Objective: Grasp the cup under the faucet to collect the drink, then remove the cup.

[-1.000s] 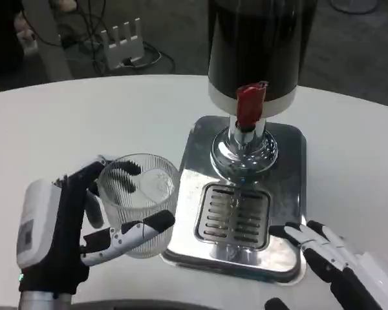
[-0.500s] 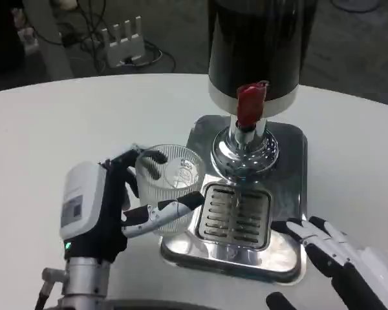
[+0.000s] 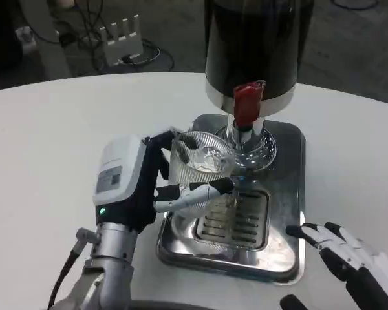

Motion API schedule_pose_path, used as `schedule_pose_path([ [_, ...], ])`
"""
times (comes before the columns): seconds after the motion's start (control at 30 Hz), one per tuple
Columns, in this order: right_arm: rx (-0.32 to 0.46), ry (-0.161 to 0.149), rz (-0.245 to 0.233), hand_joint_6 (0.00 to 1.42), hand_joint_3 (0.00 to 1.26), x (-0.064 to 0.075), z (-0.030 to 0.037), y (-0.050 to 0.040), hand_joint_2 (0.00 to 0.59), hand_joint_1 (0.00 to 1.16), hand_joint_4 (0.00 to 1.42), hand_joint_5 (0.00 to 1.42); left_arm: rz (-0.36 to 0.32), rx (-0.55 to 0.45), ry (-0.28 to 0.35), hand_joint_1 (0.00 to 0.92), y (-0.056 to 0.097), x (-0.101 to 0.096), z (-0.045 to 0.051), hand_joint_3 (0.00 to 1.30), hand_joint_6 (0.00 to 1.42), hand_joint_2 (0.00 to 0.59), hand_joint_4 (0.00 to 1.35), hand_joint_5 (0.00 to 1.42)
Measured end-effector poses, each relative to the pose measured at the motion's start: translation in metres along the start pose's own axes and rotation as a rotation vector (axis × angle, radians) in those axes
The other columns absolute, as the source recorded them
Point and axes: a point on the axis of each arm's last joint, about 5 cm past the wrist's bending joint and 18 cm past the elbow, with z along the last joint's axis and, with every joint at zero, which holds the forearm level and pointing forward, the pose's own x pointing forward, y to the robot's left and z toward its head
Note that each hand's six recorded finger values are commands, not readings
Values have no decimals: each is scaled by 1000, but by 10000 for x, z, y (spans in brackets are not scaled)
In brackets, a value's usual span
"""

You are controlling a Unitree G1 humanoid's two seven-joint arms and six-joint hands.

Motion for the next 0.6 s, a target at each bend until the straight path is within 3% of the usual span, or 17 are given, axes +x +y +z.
schedule_pose_path([
  [0.2, 2, 14, 1, 0, 145, -13, -19, 7, 420, 439, 73, 0, -59, 7, -1, 556, -121, 46, 66, 806, 1184, 24, 813, 964],
  [0.6, 18, 28, -5, 0, 145, -55, -53, -1, 420, 439, 73, 0, -55, -12, -5, 537, -257, 119, 214, 814, 1184, 25, 821, 983],
])
